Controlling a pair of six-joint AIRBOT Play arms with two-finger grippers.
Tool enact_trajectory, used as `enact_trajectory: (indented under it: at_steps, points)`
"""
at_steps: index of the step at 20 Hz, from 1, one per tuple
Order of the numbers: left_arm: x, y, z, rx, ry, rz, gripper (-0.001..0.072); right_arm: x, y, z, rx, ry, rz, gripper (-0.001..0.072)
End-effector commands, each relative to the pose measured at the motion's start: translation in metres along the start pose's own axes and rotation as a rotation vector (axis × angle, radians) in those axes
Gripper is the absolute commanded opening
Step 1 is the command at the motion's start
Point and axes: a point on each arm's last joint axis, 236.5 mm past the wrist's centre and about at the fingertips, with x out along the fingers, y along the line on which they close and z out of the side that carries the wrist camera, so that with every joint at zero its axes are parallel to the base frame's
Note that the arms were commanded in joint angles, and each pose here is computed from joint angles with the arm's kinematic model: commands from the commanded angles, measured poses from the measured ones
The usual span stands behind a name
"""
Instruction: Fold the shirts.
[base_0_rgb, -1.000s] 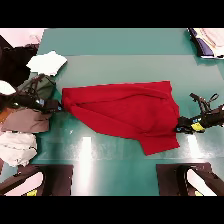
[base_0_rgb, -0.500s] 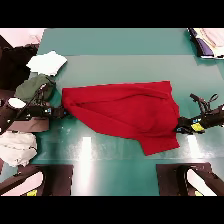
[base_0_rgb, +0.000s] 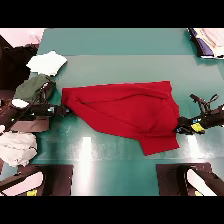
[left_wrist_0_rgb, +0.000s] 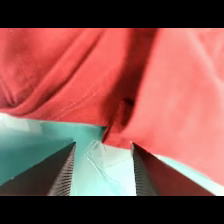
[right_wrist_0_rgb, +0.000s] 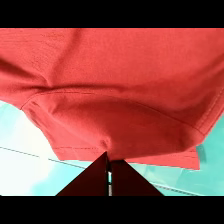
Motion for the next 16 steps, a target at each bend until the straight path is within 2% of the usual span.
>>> enact_trajectory:
  at_steps: [1,5,9,10,11,12,14,16]
  points:
    - [0.001,-0.001,0.001,0.013,-0.006,-0.007,0.0428,0.000,0.000,0.001,0.007,-0.003,0.000,0.0017]
    - [0.014,-0.020,-0.006,0.110,0.029,-0.008,0.0428,0.000,0.000,0.000,0.012,-0.002,0.000,0.0017]
    - [0.025,-0.024,-0.016,0.078,0.072,0.002,0.0424,0.000,0.000,0.000,0.012,0.001,0.000,0.0017]
    - [0.024,-0.025,-0.014,0.075,0.074,-0.001,0.0278,0.000,0.000,0.000,0.012,0.001,0.000,0.0017]
    - [0.022,-0.027,-0.013,0.089,0.079,-0.002,0.0102,0.000,0.000,0.000,0.012,0.001,0.000,0.0017]
    - [0.020,-0.030,-0.009,0.101,0.083,-0.010,0.0025,0.000,0.000,0.000,0.012,0.002,0.000,0.0018]
    - [0.013,-0.037,-0.007,0.115,0.119,-0.028,0.0023,0.000,0.000,-0.002,0.012,0.008,0.000,0.0018]
    - [-0.001,-0.032,-0.009,0.169,0.208,0.013,0.0022,0.000,0.000,-0.002,0.012,0.008,0.000,0.0018]
